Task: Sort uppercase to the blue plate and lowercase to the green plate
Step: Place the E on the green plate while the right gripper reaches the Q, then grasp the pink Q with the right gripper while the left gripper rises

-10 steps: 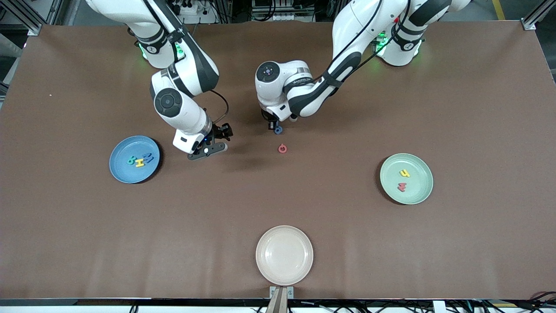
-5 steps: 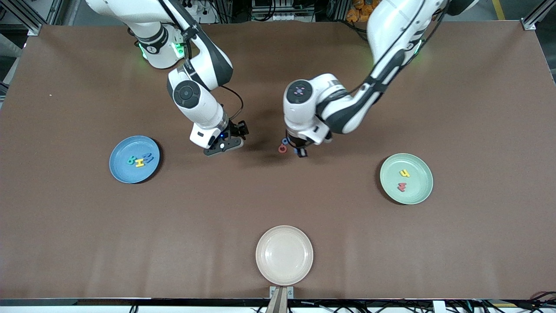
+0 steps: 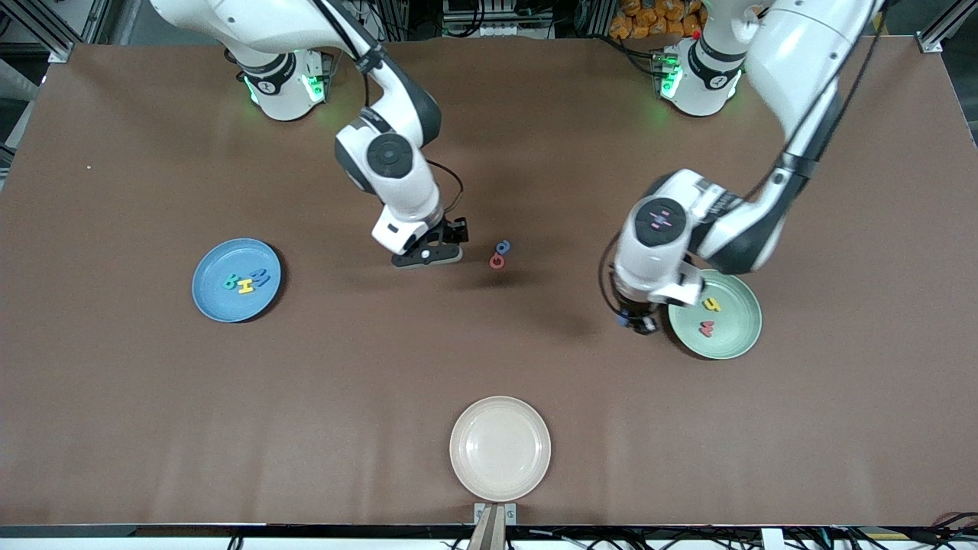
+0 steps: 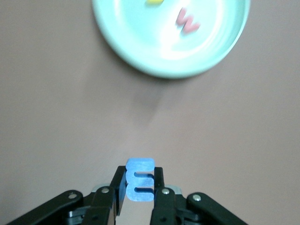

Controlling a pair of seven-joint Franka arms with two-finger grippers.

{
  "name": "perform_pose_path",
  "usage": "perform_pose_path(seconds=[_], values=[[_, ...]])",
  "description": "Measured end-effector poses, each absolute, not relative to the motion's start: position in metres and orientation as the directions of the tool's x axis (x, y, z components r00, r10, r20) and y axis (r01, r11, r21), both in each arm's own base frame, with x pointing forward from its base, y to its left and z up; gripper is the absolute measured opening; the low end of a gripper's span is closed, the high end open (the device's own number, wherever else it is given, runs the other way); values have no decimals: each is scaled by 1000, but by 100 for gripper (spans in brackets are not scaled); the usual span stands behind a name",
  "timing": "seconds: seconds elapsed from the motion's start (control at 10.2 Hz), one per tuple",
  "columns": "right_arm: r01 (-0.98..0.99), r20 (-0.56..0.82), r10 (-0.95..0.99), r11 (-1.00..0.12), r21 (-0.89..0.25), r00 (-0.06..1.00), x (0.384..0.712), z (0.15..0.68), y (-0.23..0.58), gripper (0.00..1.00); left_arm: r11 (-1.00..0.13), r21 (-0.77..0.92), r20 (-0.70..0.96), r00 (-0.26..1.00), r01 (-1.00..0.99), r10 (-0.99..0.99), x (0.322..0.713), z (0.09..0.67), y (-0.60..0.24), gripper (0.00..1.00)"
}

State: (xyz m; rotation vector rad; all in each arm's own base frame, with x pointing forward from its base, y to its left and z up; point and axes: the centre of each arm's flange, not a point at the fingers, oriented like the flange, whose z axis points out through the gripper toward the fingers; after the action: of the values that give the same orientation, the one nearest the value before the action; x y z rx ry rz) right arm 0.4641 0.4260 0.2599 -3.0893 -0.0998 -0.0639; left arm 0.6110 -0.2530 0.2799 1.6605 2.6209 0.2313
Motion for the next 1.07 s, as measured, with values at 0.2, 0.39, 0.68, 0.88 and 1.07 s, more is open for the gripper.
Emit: perform_pose_path(seconds=[0.2,0.39,0.68,0.88,1.07], values=[[-66,49,-68,-997,-42,996,457,246,452,76,477,130,67,-488,869,870,630,273,-190,27],[-172,36,-174,-984,-53,984,460,233,470,76,484,113,83,-494,867,865,636,266,-150,27],[-253,19,-255,-965,-69,967,461,215,498,74,472,74,108,-478,878,872,627,250,-128,27],[-281,14,-282,-957,-70,959,463,201,509,73,475,57,113,-479,878,871,623,244,-120,38],[-313,31,-315,-948,-64,949,465,190,516,72,476,39,135,-476,879,869,619,242,-119,63]])
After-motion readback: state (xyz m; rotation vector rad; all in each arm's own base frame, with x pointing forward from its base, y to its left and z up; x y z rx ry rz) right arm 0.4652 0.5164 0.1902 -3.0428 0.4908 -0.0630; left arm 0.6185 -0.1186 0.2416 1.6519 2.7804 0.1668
